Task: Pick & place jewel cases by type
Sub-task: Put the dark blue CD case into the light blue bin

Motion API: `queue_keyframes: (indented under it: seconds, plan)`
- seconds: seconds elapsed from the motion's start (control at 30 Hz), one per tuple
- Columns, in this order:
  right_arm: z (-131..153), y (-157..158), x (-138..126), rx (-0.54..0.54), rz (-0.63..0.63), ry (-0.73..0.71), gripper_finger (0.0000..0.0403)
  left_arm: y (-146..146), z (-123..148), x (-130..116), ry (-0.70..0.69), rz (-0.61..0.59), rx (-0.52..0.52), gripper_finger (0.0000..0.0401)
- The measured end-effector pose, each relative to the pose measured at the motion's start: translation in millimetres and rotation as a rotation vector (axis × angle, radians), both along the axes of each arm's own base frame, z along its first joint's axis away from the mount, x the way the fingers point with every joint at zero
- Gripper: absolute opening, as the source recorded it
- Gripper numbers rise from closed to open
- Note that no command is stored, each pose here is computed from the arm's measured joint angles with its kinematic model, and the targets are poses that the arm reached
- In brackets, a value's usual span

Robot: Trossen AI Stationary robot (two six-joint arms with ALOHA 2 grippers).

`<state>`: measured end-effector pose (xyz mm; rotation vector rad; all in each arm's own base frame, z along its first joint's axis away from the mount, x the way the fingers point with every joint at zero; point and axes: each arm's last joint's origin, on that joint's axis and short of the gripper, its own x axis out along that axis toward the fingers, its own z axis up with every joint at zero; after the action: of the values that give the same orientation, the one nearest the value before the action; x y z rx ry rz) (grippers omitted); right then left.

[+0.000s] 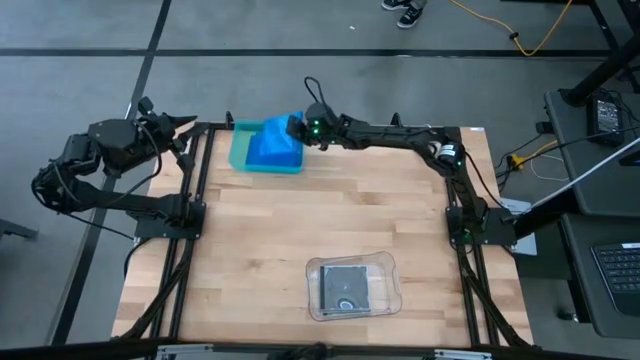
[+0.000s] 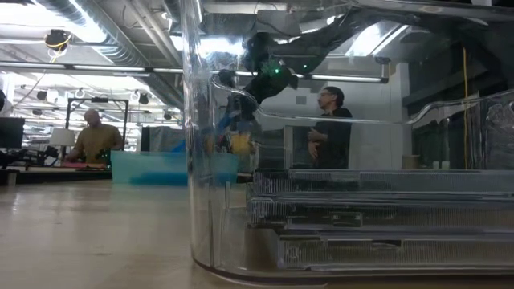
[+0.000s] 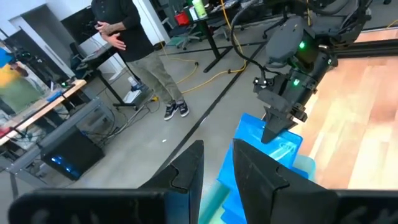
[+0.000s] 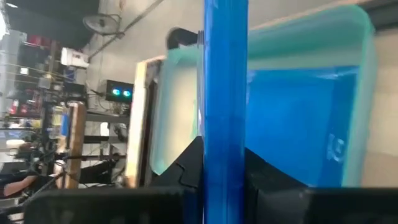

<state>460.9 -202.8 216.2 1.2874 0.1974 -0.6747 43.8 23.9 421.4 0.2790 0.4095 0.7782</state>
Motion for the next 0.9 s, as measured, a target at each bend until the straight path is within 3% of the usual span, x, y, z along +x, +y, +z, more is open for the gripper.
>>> queue_keyframes:
  seconds: [0.4, 0.9]
  plan:
    - [-24, 2, 12, 0.043, -0.004, -0.037, 0.0048, 0, 0, 0, 0.012, -0.004, 0.01, 0.0075]
    - [-24, 2, 12, 0.042, -0.003, -0.035, 0.0048, 0, 0, 0, 0.012, -0.004, 0.01, 0.0075]
